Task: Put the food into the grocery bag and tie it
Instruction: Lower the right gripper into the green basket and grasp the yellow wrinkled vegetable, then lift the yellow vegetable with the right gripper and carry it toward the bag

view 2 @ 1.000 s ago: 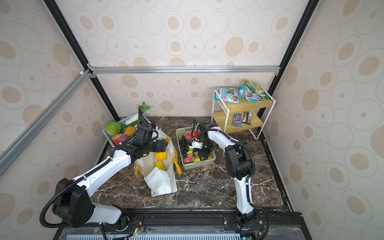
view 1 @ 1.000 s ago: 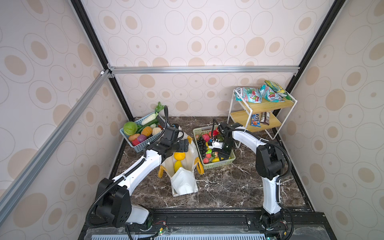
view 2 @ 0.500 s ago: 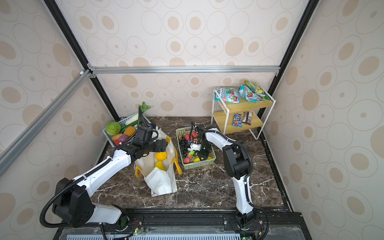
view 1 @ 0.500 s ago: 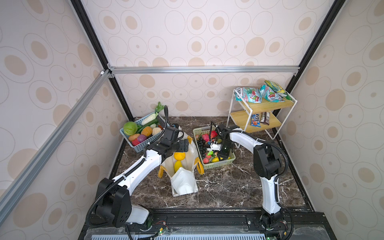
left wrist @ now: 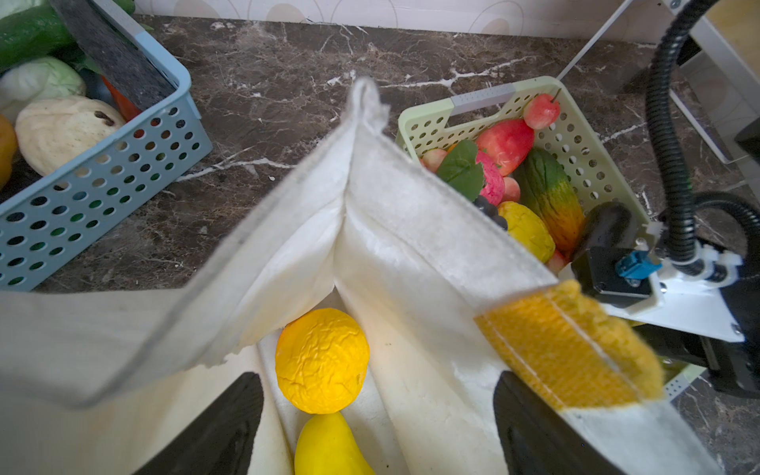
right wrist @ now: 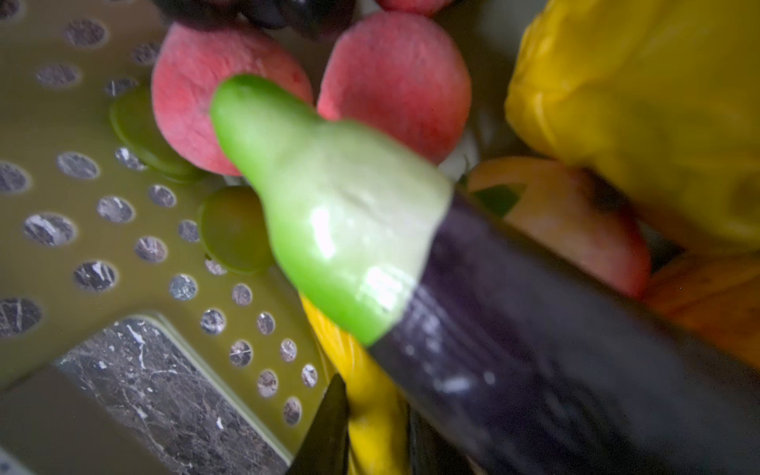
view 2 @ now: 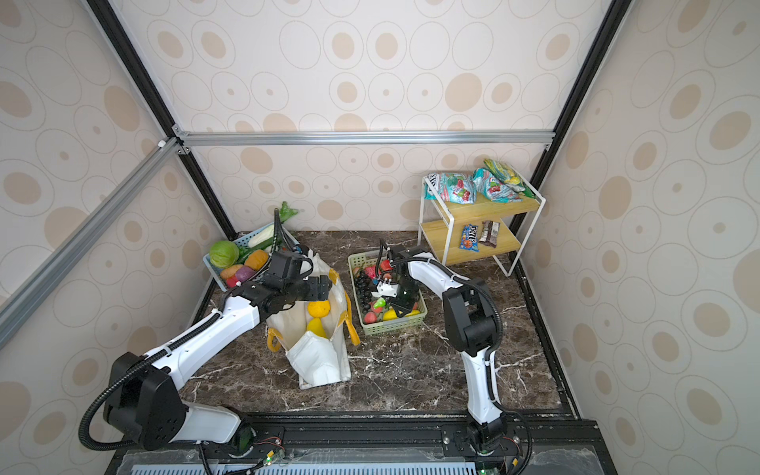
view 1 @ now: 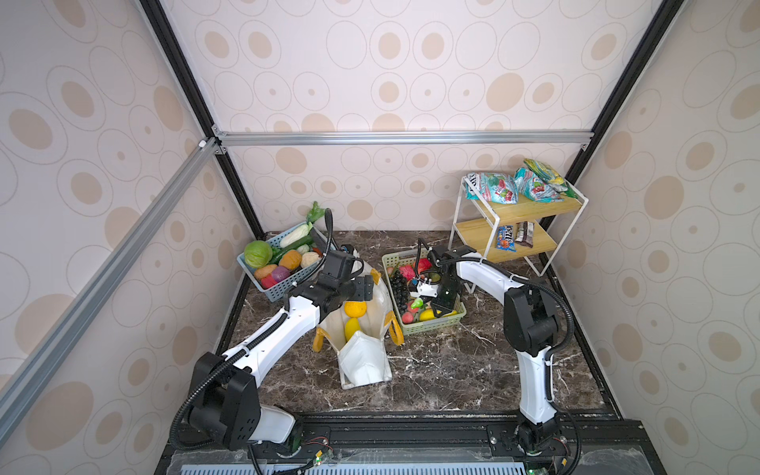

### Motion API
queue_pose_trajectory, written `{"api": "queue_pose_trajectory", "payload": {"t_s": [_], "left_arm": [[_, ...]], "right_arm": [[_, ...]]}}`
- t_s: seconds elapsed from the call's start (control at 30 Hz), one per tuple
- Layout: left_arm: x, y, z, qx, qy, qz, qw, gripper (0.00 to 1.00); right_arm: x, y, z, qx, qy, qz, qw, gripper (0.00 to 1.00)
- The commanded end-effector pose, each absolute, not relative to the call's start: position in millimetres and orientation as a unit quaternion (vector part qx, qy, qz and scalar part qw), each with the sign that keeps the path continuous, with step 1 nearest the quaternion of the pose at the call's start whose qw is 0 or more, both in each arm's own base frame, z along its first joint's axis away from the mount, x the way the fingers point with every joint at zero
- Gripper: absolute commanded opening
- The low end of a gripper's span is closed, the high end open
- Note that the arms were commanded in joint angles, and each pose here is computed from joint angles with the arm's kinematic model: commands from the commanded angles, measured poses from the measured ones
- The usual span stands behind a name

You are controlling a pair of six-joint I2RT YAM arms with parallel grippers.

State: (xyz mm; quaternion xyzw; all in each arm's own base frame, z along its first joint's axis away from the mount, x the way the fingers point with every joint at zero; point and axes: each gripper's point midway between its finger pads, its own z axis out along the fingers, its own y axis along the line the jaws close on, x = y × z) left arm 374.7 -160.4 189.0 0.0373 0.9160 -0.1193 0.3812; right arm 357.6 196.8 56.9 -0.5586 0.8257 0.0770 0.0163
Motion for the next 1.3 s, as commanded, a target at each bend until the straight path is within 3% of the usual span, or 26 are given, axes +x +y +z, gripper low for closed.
{"api": "queue_pose_trajectory", "payload": {"t_s": [0.0,0.47,0.67,0.83,1.27], "left_arm": [[381,-157,203,0.034,0.91,-0.115,0.396,0.88],[380,-156,207,0.034,0.908,-0.115,0.4,0.88],[380,-155,211,0.031,0.907,-0.115,0.404,0.88],[382,-156,222,0.028,0.904,-0.117,0.41,0.88],[402,-156,270,0.02,0.888,-0.11,0.446,0.89]], "right_arm": [[355,194,89,-0.557,0.825,0.088,0.036,0.11],[363,201,140,-0.54,0.826,0.113,0.12,0.1],[373,220,172,-0.519,0.819,0.142,0.199,0.11],[387,235,200,-0.467,0.82,0.173,0.282,0.12],[402,252,256,-0.303,0.841,0.23,0.385,0.16]]}}
